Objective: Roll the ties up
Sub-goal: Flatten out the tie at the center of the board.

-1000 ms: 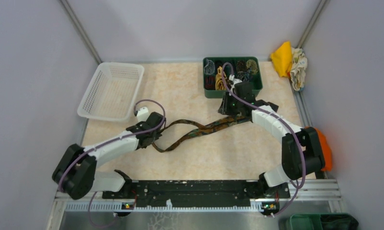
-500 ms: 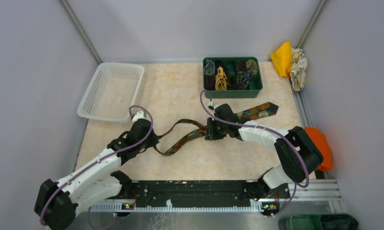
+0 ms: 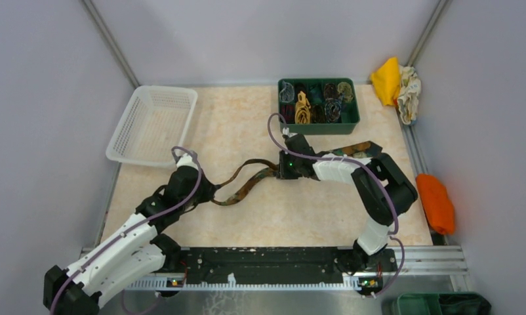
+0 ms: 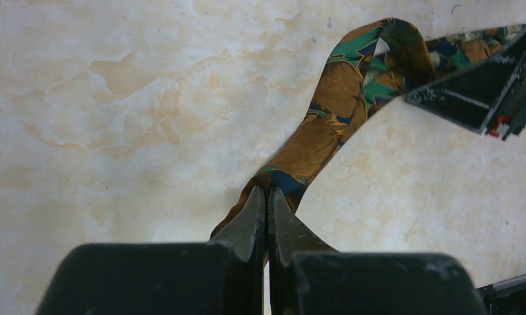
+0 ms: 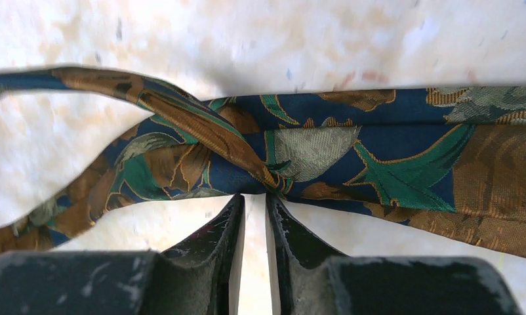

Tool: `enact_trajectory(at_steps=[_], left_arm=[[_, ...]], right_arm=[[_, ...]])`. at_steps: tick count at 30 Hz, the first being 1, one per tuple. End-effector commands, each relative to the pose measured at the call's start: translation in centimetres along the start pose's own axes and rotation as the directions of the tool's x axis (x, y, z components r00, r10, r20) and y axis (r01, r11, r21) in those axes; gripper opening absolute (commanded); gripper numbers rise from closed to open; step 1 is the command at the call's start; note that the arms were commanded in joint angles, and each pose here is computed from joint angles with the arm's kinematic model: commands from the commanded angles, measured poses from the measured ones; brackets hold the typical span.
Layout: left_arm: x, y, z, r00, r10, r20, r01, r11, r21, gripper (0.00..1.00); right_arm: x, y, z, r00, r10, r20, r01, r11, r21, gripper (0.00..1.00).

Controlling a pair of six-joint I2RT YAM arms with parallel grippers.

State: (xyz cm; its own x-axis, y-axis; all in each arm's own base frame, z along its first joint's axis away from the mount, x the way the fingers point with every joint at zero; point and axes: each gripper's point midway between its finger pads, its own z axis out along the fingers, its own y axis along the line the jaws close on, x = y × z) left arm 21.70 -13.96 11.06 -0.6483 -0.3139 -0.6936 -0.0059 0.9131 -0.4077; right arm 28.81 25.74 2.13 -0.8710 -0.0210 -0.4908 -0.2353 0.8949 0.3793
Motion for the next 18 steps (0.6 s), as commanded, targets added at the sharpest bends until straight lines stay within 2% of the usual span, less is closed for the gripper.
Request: enact_trajectory(at_steps=[1, 4, 7, 13, 18], left_arm=[[0.2, -0.6, -0.6, 1.000, 0.024, -0.014, -0.023, 0.999, 0.048, 0.00], [0.5, 0.0, -0.6, 1.000, 0.012, -0.007, -0.011, 0.999, 0.034, 0.00], [0.4, 0.8, -0.6, 1.000, 0.002, 0.013, -0.002, 1.000, -0.002, 0.00], [-0.1, 3.7, -0.6, 0.997, -0.028, 0.074, 0.039, 0.988, -0.149, 0.00], [0.6, 4.5, 0.0, 0.995, -0.058, 0.079, 0.071, 0.983, -0.171, 0.00]], right_arm=[[-1.2, -3.4, 2.1, 0.999, 0.044, 0.026, -0.047, 0.991, 0.125, 0.19], [-2.2, -3.4, 2.5, 0.998, 0.052, 0.038, -0.057, 0.989, 0.134, 0.19], [-2.5, -1.8, 1.7, 0.999, 0.027, 0.036, -0.030, 0.996, 0.084, 0.15], [-5.4, 3.5, -4.2, 0.987, -0.058, 0.149, 0.058, 0.998, 0.006, 0.13], [-9.3, 6.8, -7.0, 0.969, -0.083, 0.232, 0.098, 0.994, -0.057, 0.08]])
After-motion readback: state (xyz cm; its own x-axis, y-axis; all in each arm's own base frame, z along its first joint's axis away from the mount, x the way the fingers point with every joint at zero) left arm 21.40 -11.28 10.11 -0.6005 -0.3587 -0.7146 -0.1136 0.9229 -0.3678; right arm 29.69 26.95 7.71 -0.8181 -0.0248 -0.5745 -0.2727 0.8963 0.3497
